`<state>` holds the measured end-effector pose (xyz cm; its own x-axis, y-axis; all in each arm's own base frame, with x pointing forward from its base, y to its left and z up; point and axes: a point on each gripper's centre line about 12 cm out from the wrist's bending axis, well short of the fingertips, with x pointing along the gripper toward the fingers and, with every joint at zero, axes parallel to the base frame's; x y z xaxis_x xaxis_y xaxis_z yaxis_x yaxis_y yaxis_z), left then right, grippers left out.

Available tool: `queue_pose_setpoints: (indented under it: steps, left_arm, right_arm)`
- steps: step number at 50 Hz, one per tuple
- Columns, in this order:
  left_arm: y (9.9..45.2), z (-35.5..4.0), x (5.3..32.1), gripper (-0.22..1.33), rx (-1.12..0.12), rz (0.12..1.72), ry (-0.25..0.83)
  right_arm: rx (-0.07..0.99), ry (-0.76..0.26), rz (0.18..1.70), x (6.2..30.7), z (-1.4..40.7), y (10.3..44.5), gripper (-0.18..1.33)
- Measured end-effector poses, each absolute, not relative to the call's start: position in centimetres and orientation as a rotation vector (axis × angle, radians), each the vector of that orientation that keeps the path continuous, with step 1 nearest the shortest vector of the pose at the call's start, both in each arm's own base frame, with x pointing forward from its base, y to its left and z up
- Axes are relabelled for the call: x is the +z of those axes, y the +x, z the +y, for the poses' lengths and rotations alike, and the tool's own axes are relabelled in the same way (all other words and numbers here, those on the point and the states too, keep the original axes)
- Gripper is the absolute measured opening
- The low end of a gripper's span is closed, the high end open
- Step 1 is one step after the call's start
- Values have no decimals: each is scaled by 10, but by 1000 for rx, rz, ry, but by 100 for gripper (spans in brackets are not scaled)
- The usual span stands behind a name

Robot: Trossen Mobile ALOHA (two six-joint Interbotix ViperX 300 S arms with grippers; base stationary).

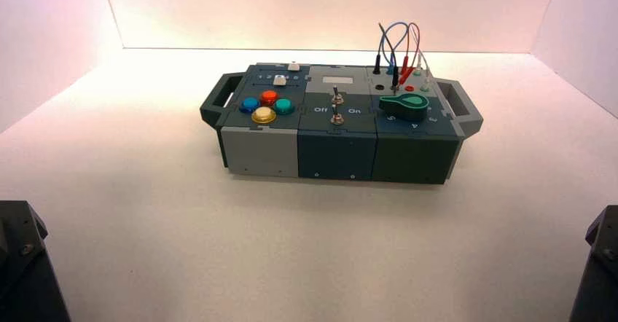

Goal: Move the right gripper to the left.

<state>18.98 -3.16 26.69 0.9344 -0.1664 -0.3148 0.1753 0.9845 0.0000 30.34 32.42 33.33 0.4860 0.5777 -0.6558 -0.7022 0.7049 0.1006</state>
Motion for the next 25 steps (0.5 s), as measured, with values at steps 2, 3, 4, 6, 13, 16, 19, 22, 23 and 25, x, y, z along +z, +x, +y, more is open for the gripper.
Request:
queue_pose_setpoints:
  steps: [2, 3, 4, 6, 13, 16, 19, 22, 23, 25]
  left_arm:
    - [190, -32, 267, -17, -175, 321, 30]
    - [190, -31, 267, -17, -172, 321, 26]
    - [190, -32, 267, -17, -175, 321, 28]
    - [190, -32, 267, -17, -175, 321, 28]
    - [190, -32, 266, -17, -175, 326, 29]
    - [191, -32, 265, -17, -175, 330, 29]
    - [191, -32, 265, -17, -175, 332, 31]
    - [191, -32, 264, -17, -175, 333, 31]
    - [191, -32, 264, -17, -175, 335, 31]
    - [191, -32, 264, -17, -175, 336, 31]
  right_arm:
    - [783, -197, 733, 328, 323, 302, -14]
    - [782, -197, 737, 327, 323, 302, -14]
    - [780, -198, 741, 325, 322, 302, -14]
    - [778, -202, 750, 322, 321, 301, -14]
    - [775, -206, 761, 317, 319, 300, -14]
    - [777, -208, 764, 317, 319, 298, -14]
    - [776, -206, 760, 318, 317, 297, -14]
    - [776, -203, 749, 323, 315, 297, -14]
    - [777, -200, 742, 326, 314, 296, -14]
    - [778, -198, 738, 329, 313, 295, -14]
